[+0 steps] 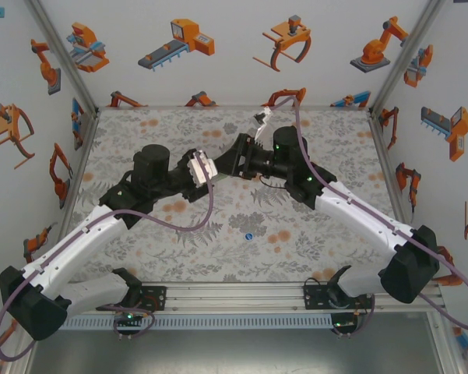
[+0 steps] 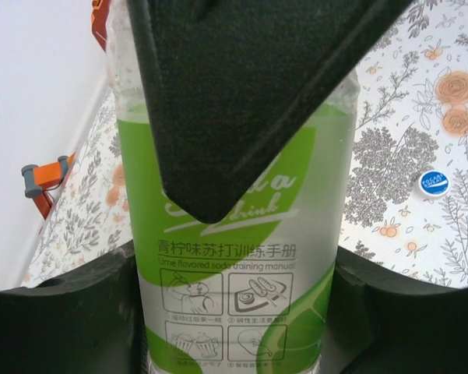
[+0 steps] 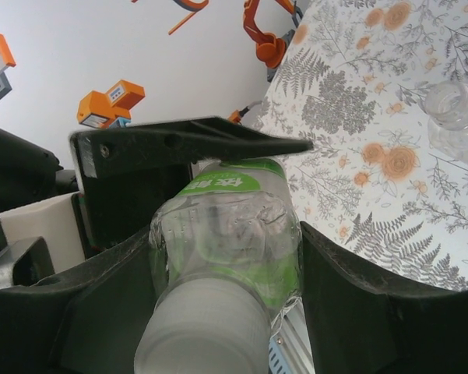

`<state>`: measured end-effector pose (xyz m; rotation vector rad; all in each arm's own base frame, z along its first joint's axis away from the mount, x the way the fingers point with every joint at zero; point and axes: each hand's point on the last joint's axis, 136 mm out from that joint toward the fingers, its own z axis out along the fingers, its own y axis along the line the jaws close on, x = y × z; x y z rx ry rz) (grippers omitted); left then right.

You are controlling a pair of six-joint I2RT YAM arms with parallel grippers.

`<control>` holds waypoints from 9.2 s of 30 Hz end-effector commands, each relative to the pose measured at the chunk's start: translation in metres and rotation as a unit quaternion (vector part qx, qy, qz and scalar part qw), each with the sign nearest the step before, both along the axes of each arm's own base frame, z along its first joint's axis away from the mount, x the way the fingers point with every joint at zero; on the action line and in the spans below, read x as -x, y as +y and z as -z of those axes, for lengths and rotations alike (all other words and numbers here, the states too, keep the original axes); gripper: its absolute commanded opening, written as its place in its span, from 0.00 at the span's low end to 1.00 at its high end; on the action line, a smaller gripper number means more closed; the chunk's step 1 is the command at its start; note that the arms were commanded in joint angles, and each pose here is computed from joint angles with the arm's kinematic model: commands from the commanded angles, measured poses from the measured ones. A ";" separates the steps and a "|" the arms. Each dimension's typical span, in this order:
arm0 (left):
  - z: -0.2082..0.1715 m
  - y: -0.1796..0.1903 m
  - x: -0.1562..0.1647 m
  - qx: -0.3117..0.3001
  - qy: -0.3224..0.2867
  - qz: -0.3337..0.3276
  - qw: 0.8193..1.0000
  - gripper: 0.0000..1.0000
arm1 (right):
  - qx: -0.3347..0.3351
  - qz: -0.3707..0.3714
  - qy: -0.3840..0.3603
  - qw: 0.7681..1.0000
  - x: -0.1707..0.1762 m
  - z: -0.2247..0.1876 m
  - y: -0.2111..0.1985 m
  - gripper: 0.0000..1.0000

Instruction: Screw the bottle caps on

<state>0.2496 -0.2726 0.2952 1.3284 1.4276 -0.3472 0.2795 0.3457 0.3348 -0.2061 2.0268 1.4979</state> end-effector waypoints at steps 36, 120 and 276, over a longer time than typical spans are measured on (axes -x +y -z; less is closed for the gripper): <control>-0.050 0.036 -0.051 0.131 0.070 -0.168 0.975 0.83 | 0.439 0.122 -0.046 0.889 -0.127 0.108 -0.084 0.38; -0.061 0.081 -0.075 0.191 0.072 -0.213 0.956 0.83 | 0.299 -0.018 -0.315 0.900 -0.074 0.103 0.034 0.74; -0.093 -0.008 0.056 0.256 0.162 0.287 0.909 0.46 | -0.102 -0.120 -0.492 0.856 0.074 -0.115 0.025 0.31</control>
